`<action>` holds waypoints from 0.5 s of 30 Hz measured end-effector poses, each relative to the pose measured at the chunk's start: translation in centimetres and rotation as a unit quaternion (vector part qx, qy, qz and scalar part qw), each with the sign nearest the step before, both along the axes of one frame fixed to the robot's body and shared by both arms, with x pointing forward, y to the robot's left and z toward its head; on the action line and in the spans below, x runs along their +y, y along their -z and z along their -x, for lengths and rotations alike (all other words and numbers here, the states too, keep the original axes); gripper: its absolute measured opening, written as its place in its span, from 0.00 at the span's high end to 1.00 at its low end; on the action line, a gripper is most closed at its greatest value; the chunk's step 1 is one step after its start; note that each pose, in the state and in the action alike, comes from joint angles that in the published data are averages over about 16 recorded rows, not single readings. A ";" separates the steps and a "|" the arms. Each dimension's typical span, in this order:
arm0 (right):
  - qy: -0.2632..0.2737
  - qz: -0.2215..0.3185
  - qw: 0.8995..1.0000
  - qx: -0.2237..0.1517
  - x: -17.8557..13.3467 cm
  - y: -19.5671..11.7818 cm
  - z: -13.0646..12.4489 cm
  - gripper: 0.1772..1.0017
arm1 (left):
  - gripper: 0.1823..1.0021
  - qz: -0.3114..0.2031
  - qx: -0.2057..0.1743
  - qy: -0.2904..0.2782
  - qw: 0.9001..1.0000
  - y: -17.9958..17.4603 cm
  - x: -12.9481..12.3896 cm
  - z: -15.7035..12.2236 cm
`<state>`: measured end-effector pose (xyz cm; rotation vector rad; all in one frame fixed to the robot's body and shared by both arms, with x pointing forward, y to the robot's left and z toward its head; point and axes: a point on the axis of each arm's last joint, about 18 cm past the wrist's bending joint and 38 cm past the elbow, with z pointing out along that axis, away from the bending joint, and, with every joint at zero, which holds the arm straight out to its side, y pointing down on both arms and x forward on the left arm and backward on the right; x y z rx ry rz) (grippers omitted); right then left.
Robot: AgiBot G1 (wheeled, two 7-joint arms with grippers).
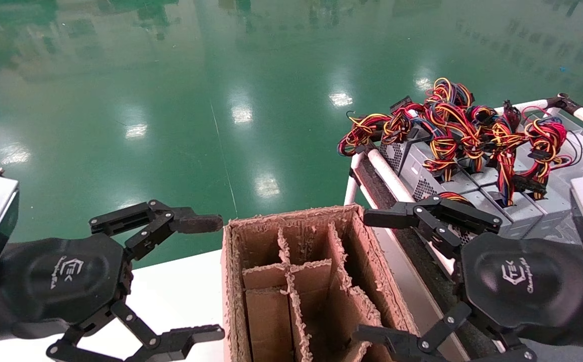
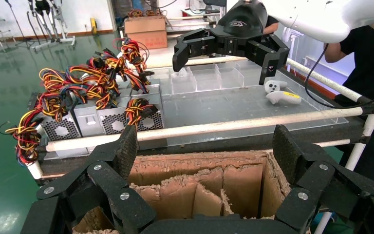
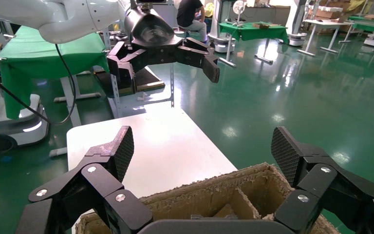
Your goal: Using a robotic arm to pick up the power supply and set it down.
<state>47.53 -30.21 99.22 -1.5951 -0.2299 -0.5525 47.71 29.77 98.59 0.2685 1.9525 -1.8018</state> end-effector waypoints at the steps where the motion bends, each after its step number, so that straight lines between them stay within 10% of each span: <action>1: 0.000 0.000 1.000 0.000 0.0 0.0 0.0 0.00 | 0.00 0.000 0.000 0.000 1.000 0.0 0.0 0.0; 15: 0.001 0.000 1.000 0.000 0.0 0.0 0.0 0.00 | 0.00 0.000 0.000 0.000 1.000 0.0 0.0 0.0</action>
